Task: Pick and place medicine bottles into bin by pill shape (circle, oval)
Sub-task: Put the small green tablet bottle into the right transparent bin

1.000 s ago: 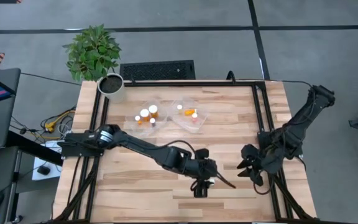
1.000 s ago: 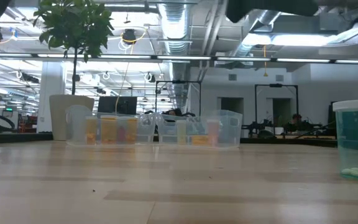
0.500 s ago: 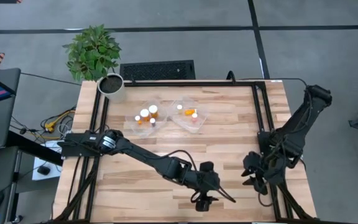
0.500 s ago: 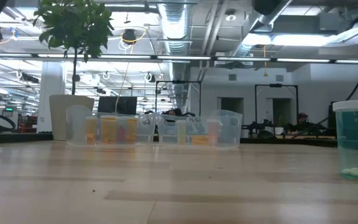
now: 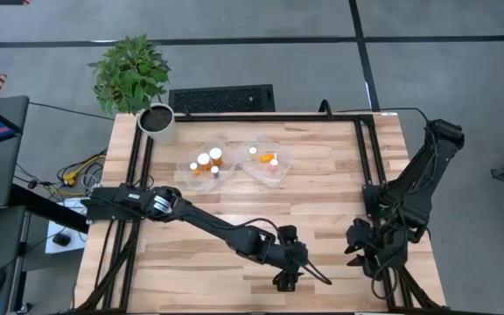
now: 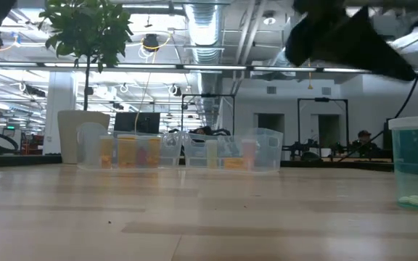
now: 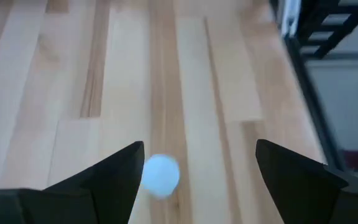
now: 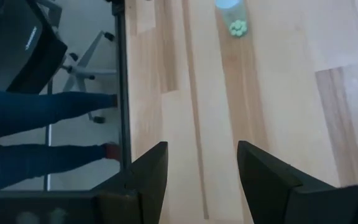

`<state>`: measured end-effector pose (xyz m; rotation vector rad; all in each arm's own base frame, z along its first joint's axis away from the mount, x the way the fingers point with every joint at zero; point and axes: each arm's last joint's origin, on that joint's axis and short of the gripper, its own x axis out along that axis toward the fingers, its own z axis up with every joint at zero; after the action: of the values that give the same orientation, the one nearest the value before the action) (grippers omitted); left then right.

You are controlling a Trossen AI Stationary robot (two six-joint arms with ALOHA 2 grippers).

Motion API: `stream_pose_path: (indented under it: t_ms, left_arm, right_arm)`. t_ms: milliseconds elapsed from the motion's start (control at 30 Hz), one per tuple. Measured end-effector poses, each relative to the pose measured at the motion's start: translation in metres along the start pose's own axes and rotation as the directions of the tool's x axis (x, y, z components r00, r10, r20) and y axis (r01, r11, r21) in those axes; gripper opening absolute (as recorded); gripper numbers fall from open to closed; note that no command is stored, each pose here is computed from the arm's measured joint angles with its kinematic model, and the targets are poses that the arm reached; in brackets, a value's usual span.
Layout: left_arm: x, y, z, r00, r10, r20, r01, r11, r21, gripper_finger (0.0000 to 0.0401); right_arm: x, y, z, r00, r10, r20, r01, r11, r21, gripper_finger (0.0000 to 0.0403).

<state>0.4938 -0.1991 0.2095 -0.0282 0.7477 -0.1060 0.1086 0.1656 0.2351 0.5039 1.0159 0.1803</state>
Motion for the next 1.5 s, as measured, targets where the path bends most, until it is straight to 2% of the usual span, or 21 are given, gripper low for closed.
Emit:
stream_pose_path:
  t_ms: [133, 233, 367, 533, 700, 1033, 1500]
  left_arm:
    - [0.009, 0.008, -0.008, 0.998, 0.042, -0.048, -0.042, 0.999, -0.009, 0.0302]
    - [0.017, 0.011, -0.009, 0.999, 0.014, -0.045, -0.014, 1.0, -0.009, 0.0302]
    - [0.028, 0.012, -0.02, 0.996, 0.027, -0.084, -0.027, 1.0, 0.001, 0.0302]
    - [0.029, 0.015, -0.021, 0.994, 0.033, -0.1, -0.032, 0.999, 0.016, 0.0298]
    - [0.029, 0.017, -0.021, 0.993, 0.074, -0.09, -0.072, 0.997, 0.029, 0.0262]
    - [0.029, 0.016, -0.02, 0.994, 0.074, -0.082, -0.071, 0.996, 0.047, 0.0188]
    - [0.029, 0.016, -0.02, 0.995, 0.054, -0.083, -0.052, 0.998, 0.024, 0.0108]
  right_arm:
    - [0.0, 0.0, 0.0, 1.0, -0.001, 0.002, 0.001, 1.0, 0.0, 0.0201]
    - [0.0, 0.0, 0.0, 1.0, -0.001, 0.002, 0.001, 1.0, 0.0, 0.0201]
    - [0.0, 0.0, 0.0, 1.0, -0.002, 0.003, 0.002, 1.0, 0.001, 0.0201]
    - [0.0, 0.0, 0.0, 1.0, -0.006, 0.004, 0.006, 1.0, -0.001, 0.0201]
    - [0.0, -0.001, 0.0, 1.0, -0.009, 0.003, 0.009, 1.0, -0.002, 0.0201]
    - [0.0, -0.001, 0.0, 1.0, -0.01, 0.002, 0.01, 1.0, -0.002, 0.0201]
    - [0.0, -0.001, 0.0, 1.0, -0.01, 0.003, 0.01, 1.0, -0.002, 0.0201]
